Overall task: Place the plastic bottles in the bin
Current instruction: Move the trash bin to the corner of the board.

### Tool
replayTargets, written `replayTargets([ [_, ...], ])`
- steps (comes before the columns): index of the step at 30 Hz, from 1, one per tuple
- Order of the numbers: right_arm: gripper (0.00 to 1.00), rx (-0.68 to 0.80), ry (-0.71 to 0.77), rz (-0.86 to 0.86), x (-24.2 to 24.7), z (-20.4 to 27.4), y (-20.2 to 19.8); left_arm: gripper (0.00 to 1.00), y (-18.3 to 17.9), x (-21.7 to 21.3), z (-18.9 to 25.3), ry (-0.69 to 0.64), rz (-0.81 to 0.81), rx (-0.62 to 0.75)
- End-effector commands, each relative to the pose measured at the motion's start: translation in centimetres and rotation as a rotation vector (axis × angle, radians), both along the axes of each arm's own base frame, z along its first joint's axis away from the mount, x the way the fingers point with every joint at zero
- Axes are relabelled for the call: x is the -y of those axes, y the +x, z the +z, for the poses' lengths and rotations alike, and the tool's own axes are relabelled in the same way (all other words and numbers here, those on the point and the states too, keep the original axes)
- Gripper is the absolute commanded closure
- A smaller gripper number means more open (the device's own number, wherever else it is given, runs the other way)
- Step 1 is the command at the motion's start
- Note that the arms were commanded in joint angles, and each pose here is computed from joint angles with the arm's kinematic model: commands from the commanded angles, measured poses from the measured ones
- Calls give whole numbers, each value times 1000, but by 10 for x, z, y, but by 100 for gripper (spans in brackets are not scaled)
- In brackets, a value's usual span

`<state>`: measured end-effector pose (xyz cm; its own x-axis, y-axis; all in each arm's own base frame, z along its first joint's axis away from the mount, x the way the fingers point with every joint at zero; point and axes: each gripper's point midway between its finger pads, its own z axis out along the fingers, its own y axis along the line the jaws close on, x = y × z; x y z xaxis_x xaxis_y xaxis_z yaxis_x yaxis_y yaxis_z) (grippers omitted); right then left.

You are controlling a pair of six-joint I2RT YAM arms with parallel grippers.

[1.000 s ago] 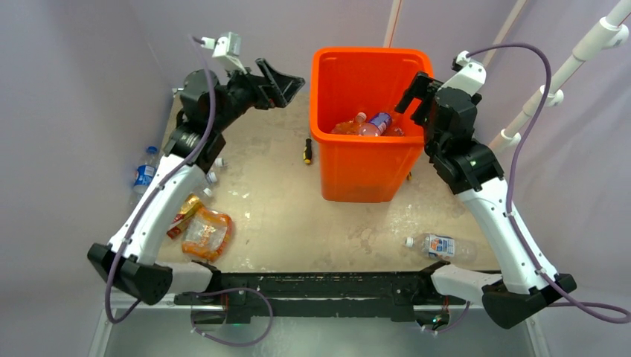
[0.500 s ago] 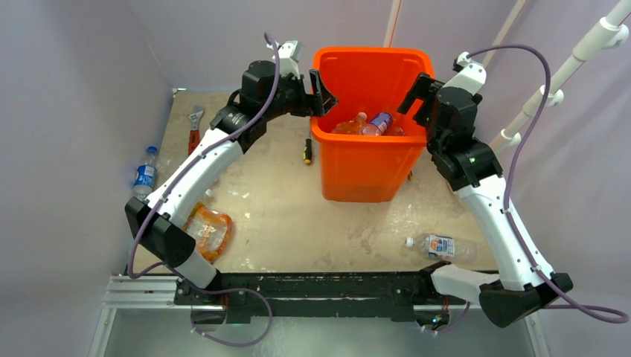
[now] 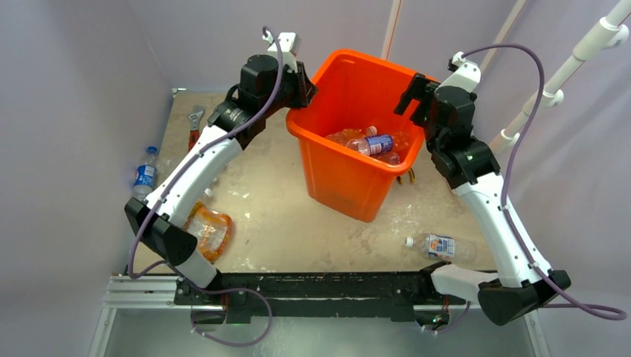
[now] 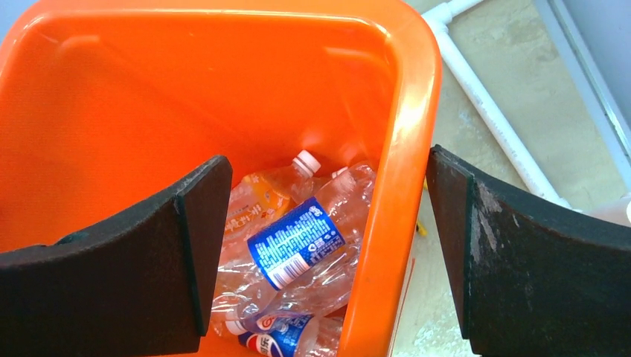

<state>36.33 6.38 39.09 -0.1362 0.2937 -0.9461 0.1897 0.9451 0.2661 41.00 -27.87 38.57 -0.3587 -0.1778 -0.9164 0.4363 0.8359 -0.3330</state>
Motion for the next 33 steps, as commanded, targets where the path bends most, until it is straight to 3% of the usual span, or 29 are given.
replayTargets([
  [1,1,19,38,66,-16,11,5,100,-18,-2,41,-63,-31,63],
  [7,1,9,45,99,-22,11,6,100,-31,-24,62,-85,38,103],
  [17,12,40,108,240,-51,33,8,100,-62,-81,97,-90,210,163],
  [25,5,33,167,410,-87,39,6,100,-83,-147,108,-31,452,201],
  [33,1,48,200,502,-105,40,0,100,-97,-209,83,101,721,184],
])
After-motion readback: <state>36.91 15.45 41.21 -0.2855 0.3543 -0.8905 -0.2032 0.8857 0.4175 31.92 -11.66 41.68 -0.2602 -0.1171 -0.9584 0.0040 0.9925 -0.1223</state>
